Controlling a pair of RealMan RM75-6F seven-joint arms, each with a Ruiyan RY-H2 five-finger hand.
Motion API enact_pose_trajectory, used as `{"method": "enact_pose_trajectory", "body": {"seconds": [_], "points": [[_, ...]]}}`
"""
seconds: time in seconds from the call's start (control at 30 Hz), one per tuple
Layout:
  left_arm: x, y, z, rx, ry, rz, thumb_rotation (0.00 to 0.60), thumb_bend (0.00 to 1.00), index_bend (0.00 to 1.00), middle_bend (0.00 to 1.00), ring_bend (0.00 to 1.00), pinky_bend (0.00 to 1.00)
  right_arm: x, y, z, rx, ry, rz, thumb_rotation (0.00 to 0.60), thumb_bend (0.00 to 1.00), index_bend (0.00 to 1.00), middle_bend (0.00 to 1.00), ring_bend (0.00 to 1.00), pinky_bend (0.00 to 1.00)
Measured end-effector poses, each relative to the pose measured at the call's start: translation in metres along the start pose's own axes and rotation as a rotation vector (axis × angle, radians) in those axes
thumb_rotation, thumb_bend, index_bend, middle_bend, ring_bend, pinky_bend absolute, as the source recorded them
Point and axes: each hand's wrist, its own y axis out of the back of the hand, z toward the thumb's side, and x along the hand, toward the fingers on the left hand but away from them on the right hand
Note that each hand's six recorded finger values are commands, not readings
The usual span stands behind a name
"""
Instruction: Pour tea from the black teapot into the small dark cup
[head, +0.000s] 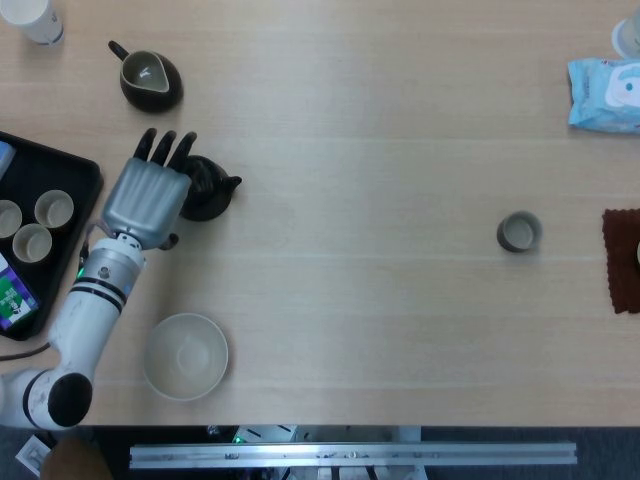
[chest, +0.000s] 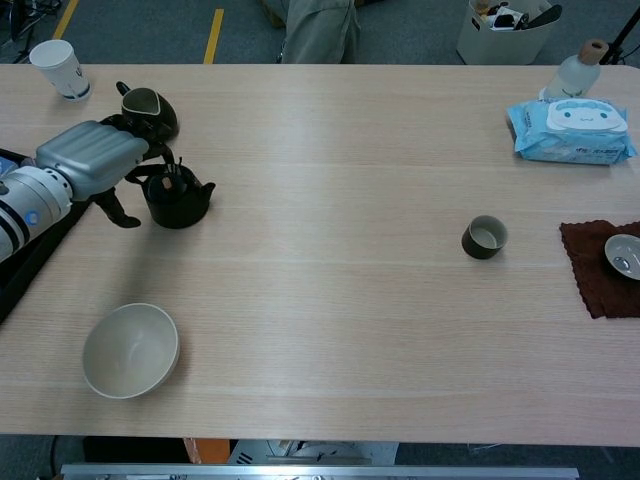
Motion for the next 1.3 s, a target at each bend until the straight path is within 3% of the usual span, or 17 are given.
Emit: {"method": "enact_pose_trajectory", "body": {"seconds": [0.2, 0.37, 0.53, 0.73, 1.3], "points": [[-0.010, -0.006, 0.004, -0.041, 0.002, -0.021, 0.600, 0.14, 0.22, 0.00, 0.00, 0.01, -0.004, -0.002, 0.002, 0.015, 0.013, 0.021, 0.600, 0.07, 0.34, 0.33, 0.26, 0.28], [-0.017, -0.004, -0.001, -0.089, 0.026, 0.015, 0.600, 0.14, 0.22, 0.05, 0.01, 0.01, -0.007, -0.003, 0.006, 0.019, 0.027, 0.026, 0.600, 0.07, 0.34, 0.33, 0.26, 0.28], [-0.023, -0.002, -0.001, -0.139, 0.009, 0.075, 0.600, 0.14, 0.23, 0.22, 0.18, 0.01, -0.009, -0.004, 0.006, 0.019, 0.028, 0.029, 0.600, 0.07, 0.34, 0.33, 0.26, 0.28], [-0.027, -0.009, 0.004, -0.156, -0.011, 0.087, 0.600, 0.14, 0.29, 0.30, 0.26, 0.01, -0.011, -0.004, 0.007, 0.021, 0.036, 0.030, 0.600, 0.07, 0.34, 0.33, 0.26, 0.28], [-0.024, -0.028, 0.017, -0.109, 0.015, 0.048, 0.600, 0.14, 0.32, 0.33, 0.28, 0.01, -0.013, -0.006, 0.005, 0.023, 0.038, 0.045, 0.600, 0.07, 0.34, 0.33, 0.26, 0.28]]}}
